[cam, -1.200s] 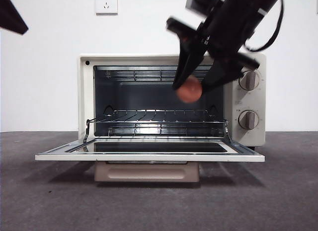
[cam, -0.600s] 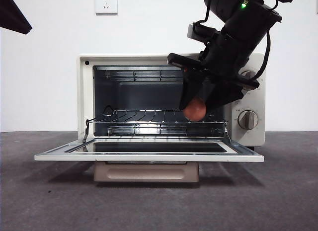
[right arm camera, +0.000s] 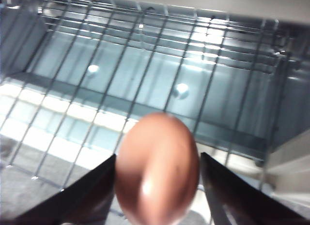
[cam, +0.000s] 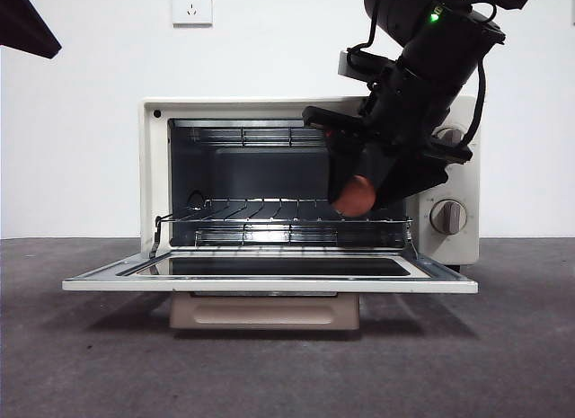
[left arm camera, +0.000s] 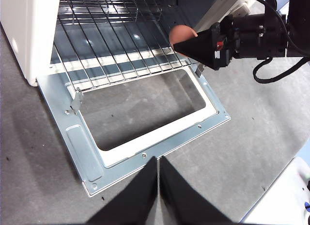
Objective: Eggoven
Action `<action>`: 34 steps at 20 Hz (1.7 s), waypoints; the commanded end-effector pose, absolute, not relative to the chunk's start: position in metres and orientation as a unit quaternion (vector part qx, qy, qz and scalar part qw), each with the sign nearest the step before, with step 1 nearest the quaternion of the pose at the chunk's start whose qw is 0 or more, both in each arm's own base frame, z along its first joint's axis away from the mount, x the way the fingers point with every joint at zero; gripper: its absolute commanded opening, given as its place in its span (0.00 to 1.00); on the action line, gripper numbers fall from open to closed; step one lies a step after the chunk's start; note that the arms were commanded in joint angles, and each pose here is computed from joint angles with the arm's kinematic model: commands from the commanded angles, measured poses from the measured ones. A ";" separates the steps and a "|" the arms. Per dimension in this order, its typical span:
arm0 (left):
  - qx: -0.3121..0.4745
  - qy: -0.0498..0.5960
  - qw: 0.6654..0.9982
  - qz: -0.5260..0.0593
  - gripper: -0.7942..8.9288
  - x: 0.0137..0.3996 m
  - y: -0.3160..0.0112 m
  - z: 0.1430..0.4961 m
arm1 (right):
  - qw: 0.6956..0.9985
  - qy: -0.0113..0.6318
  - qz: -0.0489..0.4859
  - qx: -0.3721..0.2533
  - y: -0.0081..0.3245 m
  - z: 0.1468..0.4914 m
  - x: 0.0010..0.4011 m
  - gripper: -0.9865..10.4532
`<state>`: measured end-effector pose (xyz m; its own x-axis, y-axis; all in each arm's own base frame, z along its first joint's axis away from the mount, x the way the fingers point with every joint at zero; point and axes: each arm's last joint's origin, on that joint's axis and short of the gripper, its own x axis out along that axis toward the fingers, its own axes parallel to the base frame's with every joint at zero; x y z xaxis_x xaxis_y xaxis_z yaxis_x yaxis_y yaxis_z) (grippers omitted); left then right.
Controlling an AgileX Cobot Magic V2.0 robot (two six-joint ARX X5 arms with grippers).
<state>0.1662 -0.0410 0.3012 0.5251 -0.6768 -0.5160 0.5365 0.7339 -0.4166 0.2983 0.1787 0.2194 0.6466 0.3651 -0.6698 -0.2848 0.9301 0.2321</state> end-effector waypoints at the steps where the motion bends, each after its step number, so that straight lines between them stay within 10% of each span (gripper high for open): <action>1: -0.105 0.336 0.867 -0.354 0.09 0.168 -0.042 0.304 | 0.908 0.376 0.181 0.048 0.183 0.220 0.301 0.35; 19: -0.097 0.323 0.883 -0.327 0.09 0.179 -0.041 0.303 | 0.911 0.326 0.247 0.057 0.178 0.296 0.239 0.38; 25: -0.143 0.374 0.864 -0.306 0.09 0.223 -0.043 0.252 | 0.914 0.234 0.323 0.073 0.139 0.369 0.149 0.38; 34: -0.181 0.453 0.822 -0.294 0.09 0.276 -0.040 0.172 | 0.951 0.140 0.255 0.102 0.062 0.399 0.075 0.38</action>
<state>0.2738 -0.0398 0.1742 0.4216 -0.6439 -0.6385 0.3230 0.7646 -0.5578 0.0737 0.0604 0.3948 0.8311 0.5108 -0.2198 -0.4520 0.8508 0.2680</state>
